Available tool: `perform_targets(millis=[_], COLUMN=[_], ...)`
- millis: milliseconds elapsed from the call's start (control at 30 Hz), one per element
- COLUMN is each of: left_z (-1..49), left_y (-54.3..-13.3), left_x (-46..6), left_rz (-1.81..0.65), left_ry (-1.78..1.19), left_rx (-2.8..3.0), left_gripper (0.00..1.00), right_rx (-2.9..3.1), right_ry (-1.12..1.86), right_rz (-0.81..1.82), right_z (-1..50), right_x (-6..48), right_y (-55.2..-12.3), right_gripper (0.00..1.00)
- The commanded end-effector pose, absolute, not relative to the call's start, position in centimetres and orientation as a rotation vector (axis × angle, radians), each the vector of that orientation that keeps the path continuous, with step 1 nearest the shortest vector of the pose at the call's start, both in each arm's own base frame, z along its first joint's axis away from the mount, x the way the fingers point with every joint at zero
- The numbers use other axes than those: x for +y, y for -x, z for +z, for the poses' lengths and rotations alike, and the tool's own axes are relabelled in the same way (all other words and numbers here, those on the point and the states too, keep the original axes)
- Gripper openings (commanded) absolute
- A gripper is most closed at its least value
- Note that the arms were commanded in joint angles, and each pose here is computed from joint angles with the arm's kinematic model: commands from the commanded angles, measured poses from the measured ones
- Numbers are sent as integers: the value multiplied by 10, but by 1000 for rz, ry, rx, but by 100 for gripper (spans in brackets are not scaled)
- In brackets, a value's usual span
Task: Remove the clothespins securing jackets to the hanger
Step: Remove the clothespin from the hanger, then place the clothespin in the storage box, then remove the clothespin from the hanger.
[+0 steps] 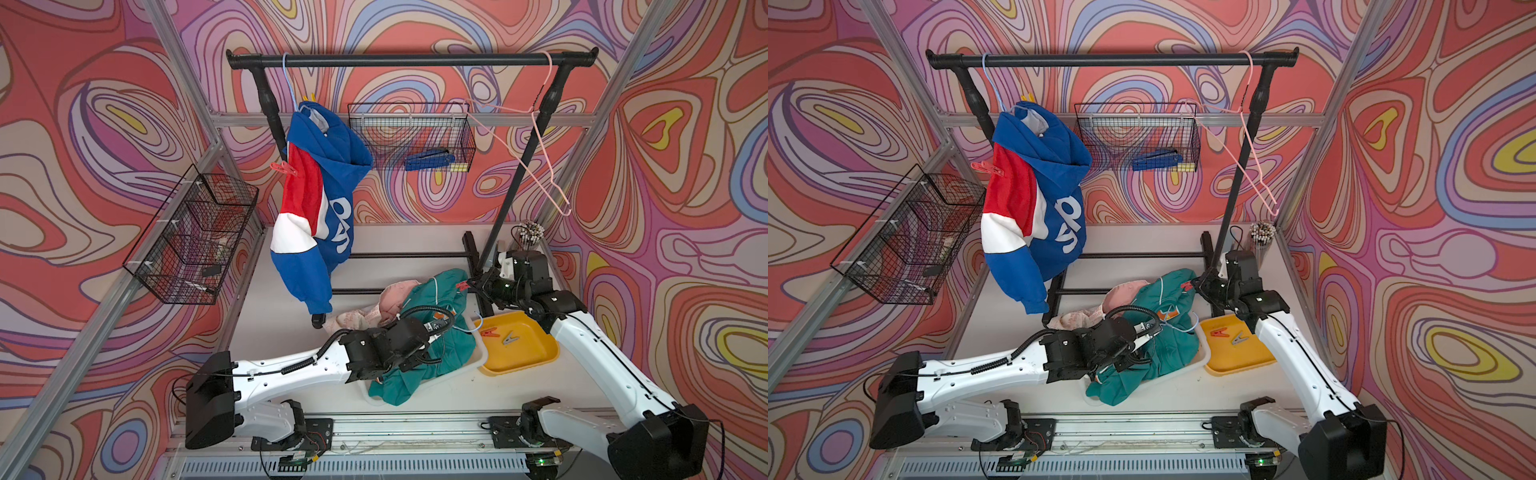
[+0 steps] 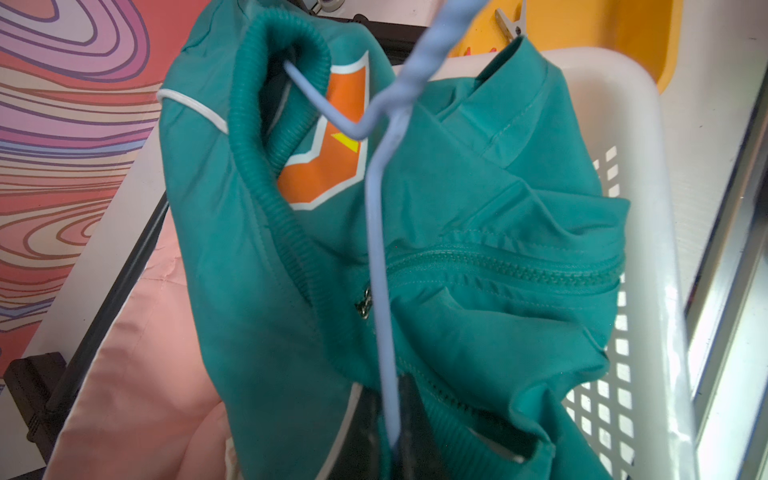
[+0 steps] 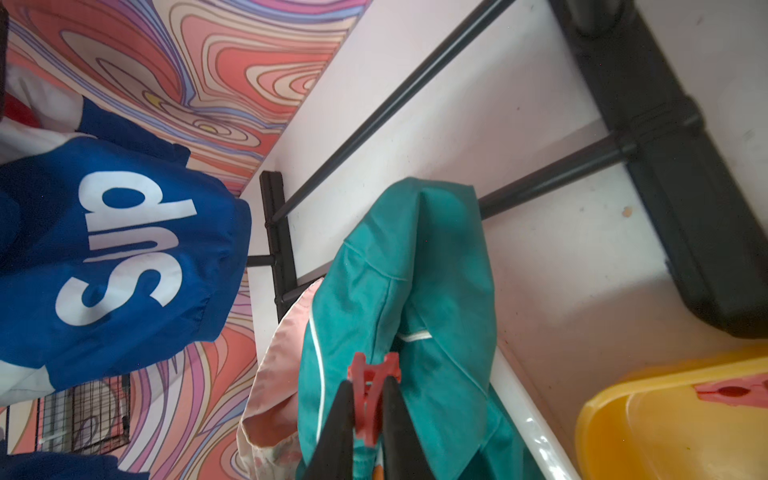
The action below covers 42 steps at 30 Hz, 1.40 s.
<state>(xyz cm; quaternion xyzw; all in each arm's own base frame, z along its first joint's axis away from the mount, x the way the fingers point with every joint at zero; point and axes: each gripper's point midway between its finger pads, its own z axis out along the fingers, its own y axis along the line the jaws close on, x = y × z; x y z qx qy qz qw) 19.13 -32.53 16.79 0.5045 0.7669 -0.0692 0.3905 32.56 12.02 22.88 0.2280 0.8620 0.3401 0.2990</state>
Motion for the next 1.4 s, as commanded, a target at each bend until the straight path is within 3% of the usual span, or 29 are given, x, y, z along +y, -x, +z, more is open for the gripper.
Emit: perform_targets(millis=[0, 133, 433, 567, 700, 733, 1000, 1167, 1367], left_z=[162, 172, 187, 196, 206, 208, 216, 210, 206], left_y=[-185, -185, -175, -167, -164, -165, -181, -188, -203], left_x=[-327, -325, -328, -330, -329, -328, -319, -317, -320], left_rz=[-208, -232, -383, -522, -657, -687, -889, -967, -1064], left_ry=[-1285, -1250, -1213, -1199, -1160, -1144, -970, -946, -915], left_rx=[1975, 1963, 1965, 1988, 2021, 2036, 2117, 2172, 2217], left_gripper=[0, 0, 0, 0, 0, 0, 0, 0, 0], right_rx=[2208, 2199, 2298, 2304, 2256, 2246, 2159, 2013, 1874], right_ry=[-675, -839, -1053, -1080, -995, -958, -586, -176, 195], right_rz=[764, 708, 570, 511, 461, 471, 476, 680, 840], right_z=[244, 213, 118, 106, 125, 132, 204, 270, 305], right_x=[77, 27, 5, -1, -8, -6, 20, 88, 169], right_y=[-324, -313, -267, -261, -264, -266, -273, -268, -252], right_gripper=[0, 0, 0, 4, 51, 57, 68, 68, 65])
